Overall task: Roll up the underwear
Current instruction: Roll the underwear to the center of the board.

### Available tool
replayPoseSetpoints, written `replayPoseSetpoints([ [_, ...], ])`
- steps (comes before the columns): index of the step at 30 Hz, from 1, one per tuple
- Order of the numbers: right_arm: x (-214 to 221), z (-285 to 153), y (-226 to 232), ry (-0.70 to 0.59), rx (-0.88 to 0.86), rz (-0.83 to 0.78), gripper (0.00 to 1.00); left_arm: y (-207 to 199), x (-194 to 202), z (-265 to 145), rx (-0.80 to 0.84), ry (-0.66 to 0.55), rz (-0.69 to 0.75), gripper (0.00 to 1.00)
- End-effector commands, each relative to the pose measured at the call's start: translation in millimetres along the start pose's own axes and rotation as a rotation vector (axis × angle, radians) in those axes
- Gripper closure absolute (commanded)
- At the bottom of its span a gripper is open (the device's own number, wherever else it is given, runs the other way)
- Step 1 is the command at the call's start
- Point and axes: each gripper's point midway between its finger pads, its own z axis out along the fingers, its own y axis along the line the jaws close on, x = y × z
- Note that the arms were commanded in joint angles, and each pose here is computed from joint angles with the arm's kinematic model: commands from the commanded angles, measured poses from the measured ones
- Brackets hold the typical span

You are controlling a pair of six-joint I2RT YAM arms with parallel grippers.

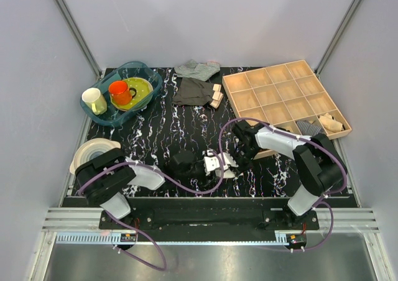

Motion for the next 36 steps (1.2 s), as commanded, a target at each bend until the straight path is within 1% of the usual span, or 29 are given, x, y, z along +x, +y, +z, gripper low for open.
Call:
replayPoseSetpoints([
  [1,-2.8,-4.0,-2.9,-0.006,0.042,-0.029,0.98,-2.4,-30.8,5.7,0.085,-0.139,-0.024,0.41],
  [2,-1.1,-2.8,-1.6,-0.005,0.042,-0.026,0.98,-4.5,-33.1,5.3,0.113,-0.159,-0.033,0.37],
  [4,-1.8,-3.2,-4.1,-0.005,0.059,-0.034,0.98,-2.5,-23.5,7.7,0.125,-0.147,-0.077,0.37],
  [7,-1.0,-2.6,-3.3,-0.005,0.069,-0.037,0.98,-5.4,-15.6,13.5,0.153,-0.133,-0.107,0.37],
  [10,-0.1,-1.8,-2.7,-0.003,0.072,-0.037,0.98,-3.7,-18.0,20.3,0.162,-0.138,-0.118,0.43],
  [12,0.8,-1.2,-2.3,-0.004,0.075,-0.036,0.98,-3.6,-14.5,25.6,0.174,-0.115,-0.133,0.53],
  [14,1.0,-0.5,-0.7,-0.004,0.074,-0.039,0.98,-3.7,-13.4,26.9,0.18,-0.108,-0.142,0.59],
  [15,1.2,-0.2,-0.8,-0.004,0.077,-0.039,0.98,-3.5,-10.9,27.1,0.182,-0.1,-0.149,0.67],
  [16,1.2,-0.2,-0.4,-0.004,0.077,-0.039,0.98,-3.4,-8.6,27.3,0.185,-0.09,-0.156,0.72],
  [18,1.0,-0.3,-1.3,-0.005,0.082,-0.038,0.98,-4.5,-0.4,29.3,0.211,-0.041,-0.19,0.89],
  [21,0.4,-0.8,-3.9,-0.006,0.093,-0.035,0.96,-6.1,12.5,30.4,0.231,0.026,-0.25,0.99],
  [23,-1.4,-2.5,-6.8,-0.011,0.112,-0.027,0.93,-7.7,20.5,31.0,0.247,0.083,-0.303,1.0],
  [25,-5.6,-4.9,-10.5,-0.023,0.137,-0.027,0.87,-8.2,34.5,31.3,0.252,0.148,-0.375,1.0],
  [26,-6.6,-5.9,-11.4,-0.03,0.151,-0.013,0.84,-12.4,40.5,31.2,0.276,0.191,-0.42,1.0],
  [27,-9.8,-9.7,-14.0,-0.035,0.173,-0.022,0.78,-10.9,45.4,30.0,0.277,0.214,-0.457,1.0],
  [28,-10.5,-11.0,-15.0,-0.035,0.185,-0.022,0.75,-11.8,49.4,29.4,0.284,0.23,-0.472,1.0],
  [29,-10.6,-12.1,-14.0,-0.035,0.193,-0.015,0.71,-16.6,56.9,27.5,0.293,0.259,-0.535,1.0],
  [30,-11.3,-15.9,-14.6,-0.03,0.21,-0.02,0.67,-13.9,60.7,25.4,0.288,0.267,-0.56,1.0],
  [32,-9.5,-18.7,-12.3,-0.027,0.224,-0.012,0.62,-17.4,68.6,22.6,0.3,0.29,-0.621,1.0],
  [34,-10.9,-24.8,-12.6,-0.026,0.252,-0.018,0.59,-14.8,73.5,19.6,0.296,0.306,-0.668,1.0],
  [36,-10.7,-31.4,-13.2,-0.025,0.282,-0.007,0.59,-9.0,73.8,18.6,0.283,0.308,-0.712,1.0],
])
